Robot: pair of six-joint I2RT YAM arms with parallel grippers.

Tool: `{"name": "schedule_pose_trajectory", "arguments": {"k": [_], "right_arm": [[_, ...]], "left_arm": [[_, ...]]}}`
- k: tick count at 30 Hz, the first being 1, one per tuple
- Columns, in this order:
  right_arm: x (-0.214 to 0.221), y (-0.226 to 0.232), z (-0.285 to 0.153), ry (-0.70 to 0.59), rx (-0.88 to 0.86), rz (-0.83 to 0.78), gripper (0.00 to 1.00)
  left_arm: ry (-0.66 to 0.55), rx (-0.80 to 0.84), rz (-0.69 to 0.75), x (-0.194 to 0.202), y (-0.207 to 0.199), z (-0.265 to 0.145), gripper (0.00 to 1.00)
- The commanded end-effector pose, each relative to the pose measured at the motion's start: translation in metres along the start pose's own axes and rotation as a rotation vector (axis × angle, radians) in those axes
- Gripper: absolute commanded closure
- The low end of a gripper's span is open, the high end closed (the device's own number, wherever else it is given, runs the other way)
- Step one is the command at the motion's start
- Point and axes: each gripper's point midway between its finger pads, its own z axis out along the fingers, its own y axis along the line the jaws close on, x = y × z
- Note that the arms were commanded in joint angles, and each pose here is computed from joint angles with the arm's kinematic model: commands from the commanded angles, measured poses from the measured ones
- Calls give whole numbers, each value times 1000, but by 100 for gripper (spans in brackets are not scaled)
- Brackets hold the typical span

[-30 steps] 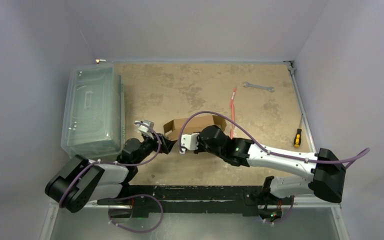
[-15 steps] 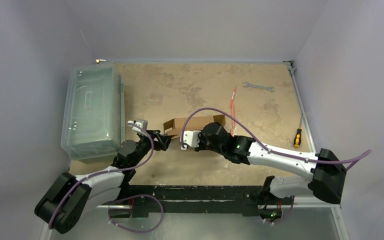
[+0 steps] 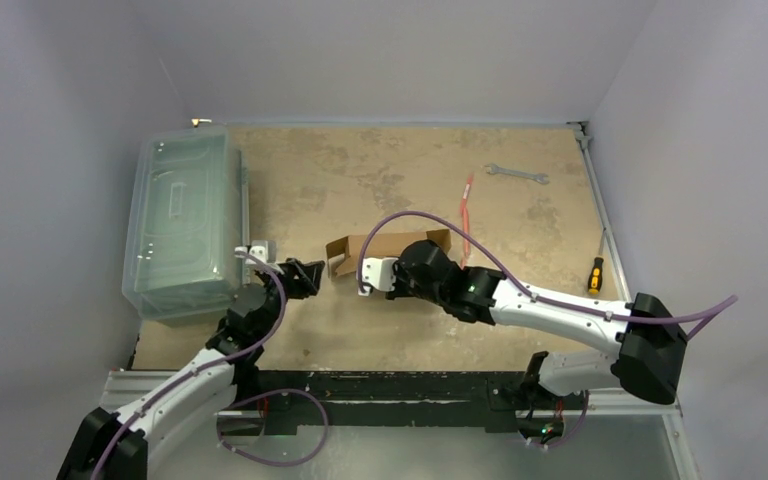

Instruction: Fold the paper box

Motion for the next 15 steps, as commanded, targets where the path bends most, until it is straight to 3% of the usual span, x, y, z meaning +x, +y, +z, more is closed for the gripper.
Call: {"name": "schedule_pose_trajectory", "arguments": {"k": [1, 6, 15], "right_arm": [[-14, -10, -5, -40, -7, 32, 100], [-15, -11, -7, -47, -15, 32, 100], [-17, -12, -8, -57, -25, 31, 100]], "left_arm": [[53, -86, 26, 3, 10, 8, 44], [67, -117, 52, -1, 11, 19, 51], [52, -171, 66, -8, 16, 34, 48]]}}
